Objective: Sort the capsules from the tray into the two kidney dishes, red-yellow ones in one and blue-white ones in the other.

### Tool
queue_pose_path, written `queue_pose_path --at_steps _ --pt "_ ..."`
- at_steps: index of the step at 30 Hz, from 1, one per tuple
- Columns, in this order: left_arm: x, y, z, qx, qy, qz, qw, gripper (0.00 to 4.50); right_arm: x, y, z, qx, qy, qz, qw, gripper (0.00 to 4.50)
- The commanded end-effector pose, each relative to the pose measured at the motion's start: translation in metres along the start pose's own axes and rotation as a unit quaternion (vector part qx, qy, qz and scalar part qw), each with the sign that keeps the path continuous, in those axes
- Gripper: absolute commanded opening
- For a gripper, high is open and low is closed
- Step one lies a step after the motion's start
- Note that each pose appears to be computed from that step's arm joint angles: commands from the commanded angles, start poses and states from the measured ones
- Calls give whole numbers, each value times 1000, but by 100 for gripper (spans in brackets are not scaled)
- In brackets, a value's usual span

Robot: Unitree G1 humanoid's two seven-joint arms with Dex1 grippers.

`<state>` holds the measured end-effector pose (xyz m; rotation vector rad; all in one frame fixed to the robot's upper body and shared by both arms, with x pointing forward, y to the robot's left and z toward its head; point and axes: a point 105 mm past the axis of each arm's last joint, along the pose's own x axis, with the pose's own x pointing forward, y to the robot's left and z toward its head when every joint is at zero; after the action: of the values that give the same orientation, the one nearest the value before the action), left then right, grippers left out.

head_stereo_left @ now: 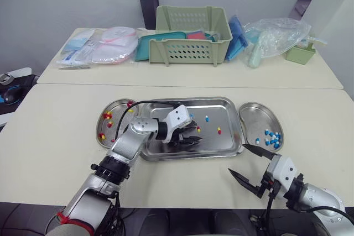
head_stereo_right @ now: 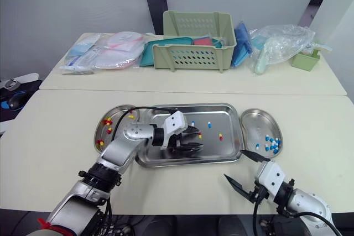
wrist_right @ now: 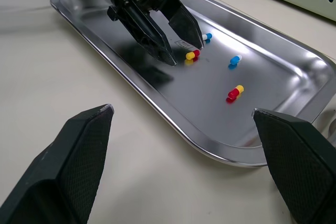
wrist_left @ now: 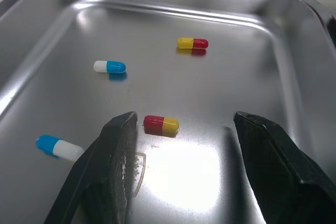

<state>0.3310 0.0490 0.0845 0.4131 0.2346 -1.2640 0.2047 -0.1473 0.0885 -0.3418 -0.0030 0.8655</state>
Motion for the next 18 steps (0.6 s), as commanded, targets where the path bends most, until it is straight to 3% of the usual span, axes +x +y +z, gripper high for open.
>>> queue_pose_path --at_steps 1,8,11,18 --pt "4 4 7 17 -7 3 1000 300 1 2 11 -14 -11 1 1000 450" --pt "12 2 3 8 0 -10 1000 300 2 1 15 -12 -9 -1 1000 450" --pt "14 0 2 7 4 -16 1000 244 2 2 17 -10 -8 -1 1000 450" --pt "14 0 -2 2 7 -14 1000 35 2 2 18 -8 -6 -1 1000 450"
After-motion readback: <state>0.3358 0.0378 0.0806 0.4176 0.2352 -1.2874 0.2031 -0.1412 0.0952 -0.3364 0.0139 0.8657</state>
